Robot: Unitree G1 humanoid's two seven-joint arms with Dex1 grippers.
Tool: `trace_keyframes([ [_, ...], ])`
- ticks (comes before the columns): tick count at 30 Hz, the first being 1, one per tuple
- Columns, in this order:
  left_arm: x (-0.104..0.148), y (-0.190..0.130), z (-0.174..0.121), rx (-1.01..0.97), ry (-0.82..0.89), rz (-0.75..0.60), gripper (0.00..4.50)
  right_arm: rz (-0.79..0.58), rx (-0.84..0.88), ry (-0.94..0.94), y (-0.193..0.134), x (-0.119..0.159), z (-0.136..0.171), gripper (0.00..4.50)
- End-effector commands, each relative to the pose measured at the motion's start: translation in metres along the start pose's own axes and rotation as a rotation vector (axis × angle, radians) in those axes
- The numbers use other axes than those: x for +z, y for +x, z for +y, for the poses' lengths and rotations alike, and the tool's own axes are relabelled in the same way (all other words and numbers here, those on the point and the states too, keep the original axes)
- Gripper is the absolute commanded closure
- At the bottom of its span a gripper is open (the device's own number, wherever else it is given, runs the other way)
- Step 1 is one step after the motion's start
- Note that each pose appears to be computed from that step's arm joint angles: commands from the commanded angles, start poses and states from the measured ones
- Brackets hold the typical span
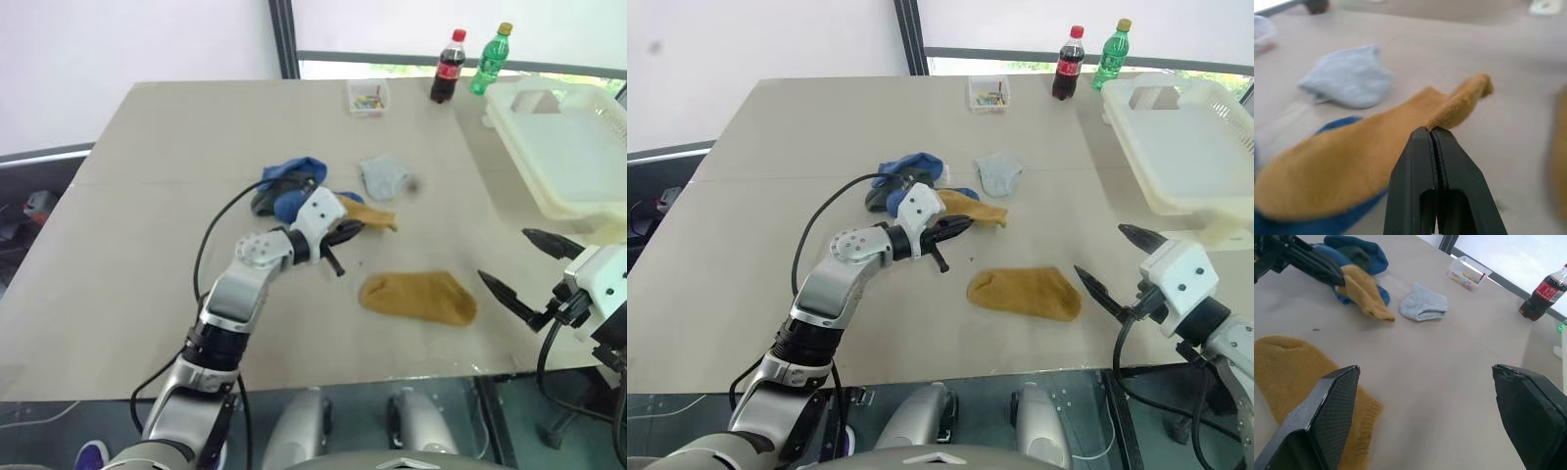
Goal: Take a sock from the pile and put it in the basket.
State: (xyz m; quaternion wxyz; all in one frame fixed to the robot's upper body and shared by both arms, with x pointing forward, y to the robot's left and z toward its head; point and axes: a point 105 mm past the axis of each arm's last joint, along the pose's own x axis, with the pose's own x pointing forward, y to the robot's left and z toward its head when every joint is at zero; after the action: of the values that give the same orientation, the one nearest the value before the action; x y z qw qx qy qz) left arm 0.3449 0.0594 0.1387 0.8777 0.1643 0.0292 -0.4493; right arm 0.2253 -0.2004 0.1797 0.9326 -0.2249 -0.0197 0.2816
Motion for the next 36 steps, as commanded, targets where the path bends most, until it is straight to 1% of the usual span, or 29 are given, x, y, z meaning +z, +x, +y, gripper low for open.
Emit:
trace_keyframes([
  [1, 0.017, 0.013, -0.002, -0.022, 0.042, -0.035, 4.47, -0.01, -0.013, -0.015, 0.001, 0.005, -0.002, 0.0],
  [3, 0.017, 0.024, -0.013, -0.07, 0.047, -0.029, 4.47, -0.007, -0.017, -0.015, 0.0, 0.005, -0.002, 0.0],
  [9, 0.017, 0.063, -0.055, -0.254, -0.052, -0.003, 4.47, -0.002, -0.025, -0.006, -0.001, 0.005, -0.003, 0.0],
  [12, 0.019, 0.078, -0.076, -0.363, -0.074, 0.014, 4.47, 0.053, -0.066, -0.011, -0.004, 0.0, -0.006, 0.0],
  [15, 0.022, 0.089, -0.087, -0.412, -0.08, 0.017, 4.47, 0.083, -0.083, 0.025, -0.004, -0.004, -0.006, 0.0],
  [17, 0.025, 0.096, -0.09, -0.413, -0.101, 0.01, 4.47, 0.13, -0.099, 0.075, 0.0, -0.011, -0.005, 0.0],
  [20, 0.028, 0.092, -0.085, -0.413, -0.156, -0.006, 4.47, 0.195, -0.13, 0.176, 0.008, -0.026, -0.007, 0.0],
  [21, 0.029, 0.089, -0.083, -0.409, -0.173, -0.014, 3.93, 0.205, -0.129, 0.214, 0.012, -0.029, -0.006, 0.0],
  [22, 0.031, 0.085, -0.08, -0.407, -0.19, -0.025, 3.71, 0.209, -0.128, 0.255, 0.016, -0.032, -0.006, 0.0],
  [23, 0.037, 0.079, -0.075, -0.411, -0.228, -0.057, 3.04, 0.205, -0.132, 0.298, 0.021, -0.032, -0.006, 0.0],
  [24, 0.044, 0.071, -0.071, -0.417, -0.256, -0.089, 2.75, 0.2, -0.131, 0.331, 0.025, -0.032, -0.007, 0.0],
  [25, 0.049, 0.062, -0.064, -0.413, -0.271, -0.112, 2.32, 0.194, -0.125, 0.366, 0.03, -0.031, -0.007, 0.0],
  [27, 0.053, 0.048, -0.052, -0.396, -0.28, -0.135, 2.32, 0.188, -0.113, 0.411, 0.039, -0.028, -0.009, 0.0],
  [29, 0.053, 0.036, -0.041, -0.374, -0.332, -0.142, 2.32, 0.202, -0.105, 0.452, 0.049, -0.03, -0.01, 0.0],
  [33, 0.028, 0.037, -0.015, -0.196, -0.399, -0.057, 2.32, 0.271, -0.103, 0.508, 0.066, -0.048, -0.01, 0.0],
  [36, 0.011, 0.04, -0.012, -0.129, -0.417, 0.007, 2.32, 0.314, -0.089, 0.54, 0.073, -0.059, -0.007, 0.0],
])
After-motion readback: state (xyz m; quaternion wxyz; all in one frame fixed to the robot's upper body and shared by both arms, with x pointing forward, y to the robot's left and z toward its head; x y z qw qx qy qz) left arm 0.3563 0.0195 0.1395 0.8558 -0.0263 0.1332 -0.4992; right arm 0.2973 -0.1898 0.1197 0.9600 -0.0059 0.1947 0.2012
